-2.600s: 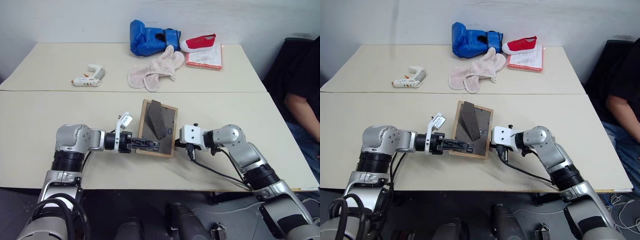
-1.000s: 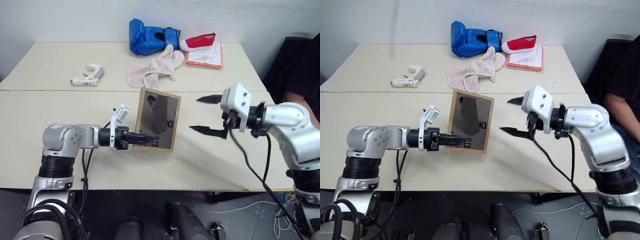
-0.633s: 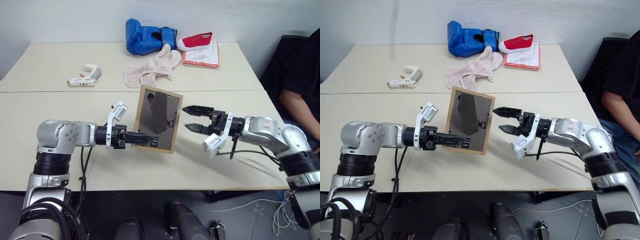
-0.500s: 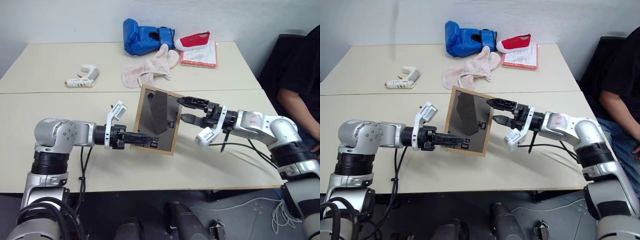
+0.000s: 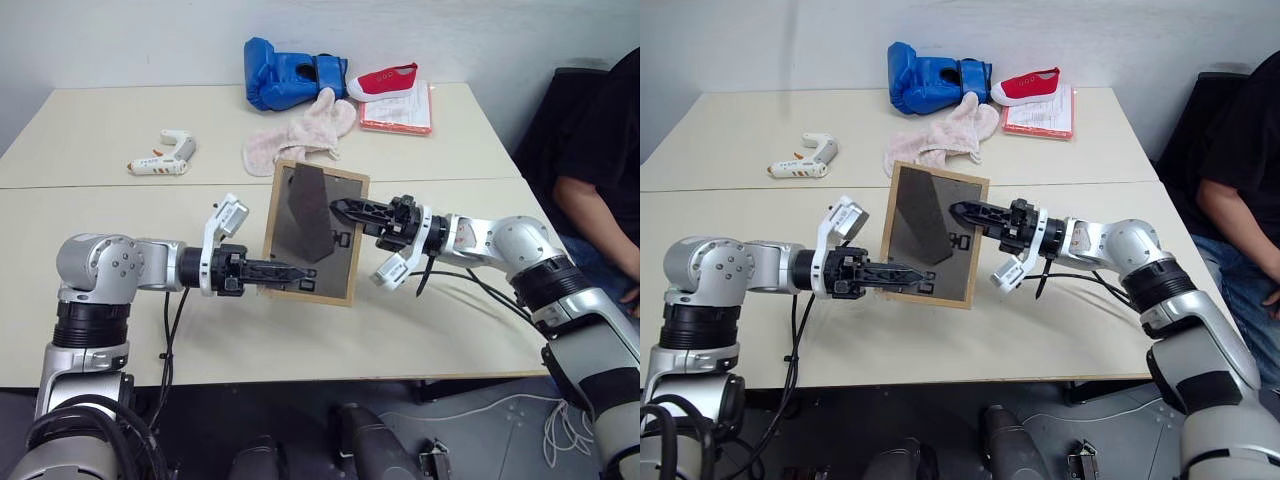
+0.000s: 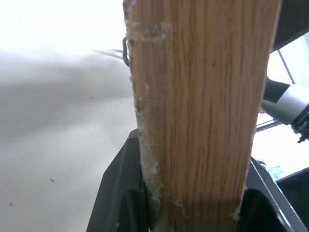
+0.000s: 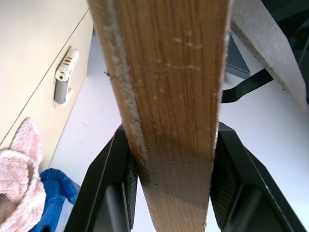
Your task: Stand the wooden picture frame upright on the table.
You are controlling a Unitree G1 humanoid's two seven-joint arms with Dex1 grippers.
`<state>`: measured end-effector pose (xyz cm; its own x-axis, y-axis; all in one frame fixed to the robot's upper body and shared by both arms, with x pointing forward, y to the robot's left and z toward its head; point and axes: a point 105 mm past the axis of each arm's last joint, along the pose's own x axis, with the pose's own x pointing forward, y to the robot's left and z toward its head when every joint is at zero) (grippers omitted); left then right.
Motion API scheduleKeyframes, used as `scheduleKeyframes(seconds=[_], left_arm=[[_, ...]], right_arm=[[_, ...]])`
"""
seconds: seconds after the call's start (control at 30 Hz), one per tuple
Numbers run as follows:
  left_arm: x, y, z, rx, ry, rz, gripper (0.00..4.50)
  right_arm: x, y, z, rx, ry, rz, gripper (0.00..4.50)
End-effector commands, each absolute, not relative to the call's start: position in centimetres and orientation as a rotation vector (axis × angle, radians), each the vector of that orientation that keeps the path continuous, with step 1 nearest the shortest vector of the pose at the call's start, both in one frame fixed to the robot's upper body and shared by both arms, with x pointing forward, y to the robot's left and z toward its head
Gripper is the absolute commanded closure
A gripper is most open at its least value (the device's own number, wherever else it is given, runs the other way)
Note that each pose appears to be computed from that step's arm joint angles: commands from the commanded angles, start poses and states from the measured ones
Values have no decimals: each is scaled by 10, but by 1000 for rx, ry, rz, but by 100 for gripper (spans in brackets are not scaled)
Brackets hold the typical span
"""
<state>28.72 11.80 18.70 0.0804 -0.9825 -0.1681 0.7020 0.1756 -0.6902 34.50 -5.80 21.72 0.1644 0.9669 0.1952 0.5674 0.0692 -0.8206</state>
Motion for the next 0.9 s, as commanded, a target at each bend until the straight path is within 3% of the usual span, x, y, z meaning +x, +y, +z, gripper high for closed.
scheduleKeyframes(seconds=[0.03, 0.17, 0.33, 0.43, 0.53, 0.67, 0.77, 0.9], left_arm=[[288, 125, 198, -365, 606, -1291, 288], [286, 142, 205, -362, 576, -1237, 160], [267, 184, 243, -259, 425, -1130, 2], [245, 203, 257, -126, 337, -1057, 0], [225, 214, 258, -8, 270, -991, 0], [224, 223, 255, 74, 124, -859, 0], [227, 224, 252, 69, 76, -812, 0], [224, 219, 241, 72, 75, -810, 0]], right_arm=[[345, -54, 224, -1633, -1537, 633, 309], [346, -55, 223, -1641, -1525, 655, 324], [349, -56, 223, -1611, -1476, 699, 324], [350, -56, 224, -1552, -1416, 741, 324], [356, -56, 229, -1294, -1227, 812, 324], [363, -40, 224, -674, -702, 1041, 324], [353, -37, 220, -348, -472, 1245, 324], [351, -31, 202, 37, -135, 1341, 324]])
